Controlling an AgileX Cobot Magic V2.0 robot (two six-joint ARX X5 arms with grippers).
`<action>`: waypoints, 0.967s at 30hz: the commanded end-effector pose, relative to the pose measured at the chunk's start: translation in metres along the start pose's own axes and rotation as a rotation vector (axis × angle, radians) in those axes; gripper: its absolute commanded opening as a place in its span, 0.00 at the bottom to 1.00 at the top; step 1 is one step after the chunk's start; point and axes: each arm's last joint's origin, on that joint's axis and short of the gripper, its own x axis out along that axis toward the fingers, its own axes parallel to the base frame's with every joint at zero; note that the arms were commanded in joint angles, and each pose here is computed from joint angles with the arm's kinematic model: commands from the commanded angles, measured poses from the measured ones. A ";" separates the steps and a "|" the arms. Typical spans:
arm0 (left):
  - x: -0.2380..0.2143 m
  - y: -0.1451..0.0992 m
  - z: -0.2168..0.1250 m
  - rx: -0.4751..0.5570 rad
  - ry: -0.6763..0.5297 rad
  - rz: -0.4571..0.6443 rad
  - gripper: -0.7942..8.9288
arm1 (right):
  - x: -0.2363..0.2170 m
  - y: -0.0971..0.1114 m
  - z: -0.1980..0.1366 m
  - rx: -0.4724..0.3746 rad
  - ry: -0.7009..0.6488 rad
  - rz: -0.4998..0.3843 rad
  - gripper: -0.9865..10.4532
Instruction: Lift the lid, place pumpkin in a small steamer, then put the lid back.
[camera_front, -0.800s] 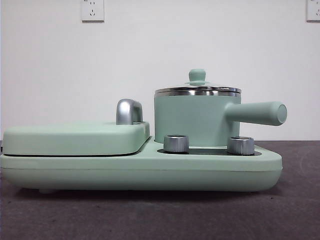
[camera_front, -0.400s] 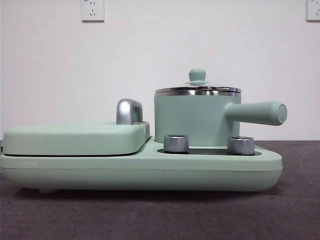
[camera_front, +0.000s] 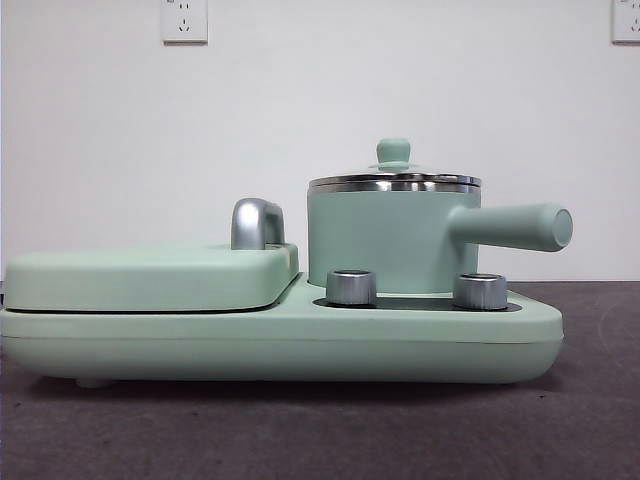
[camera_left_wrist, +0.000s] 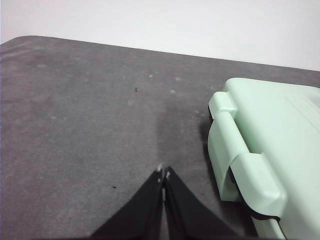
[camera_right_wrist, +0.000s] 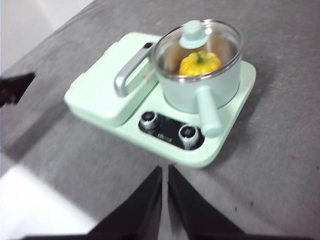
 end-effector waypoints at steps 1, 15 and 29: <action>0.002 0.001 -0.007 0.006 0.022 0.009 0.09 | 0.021 -0.009 -0.005 0.016 -0.068 -0.068 0.10; 0.002 0.001 -0.007 0.006 0.024 0.009 0.09 | 0.127 -0.097 -0.101 -0.100 -0.472 -0.427 0.10; 0.002 0.001 -0.007 0.006 0.024 0.009 0.09 | 0.128 -0.109 -0.127 -0.120 -0.357 -0.616 0.10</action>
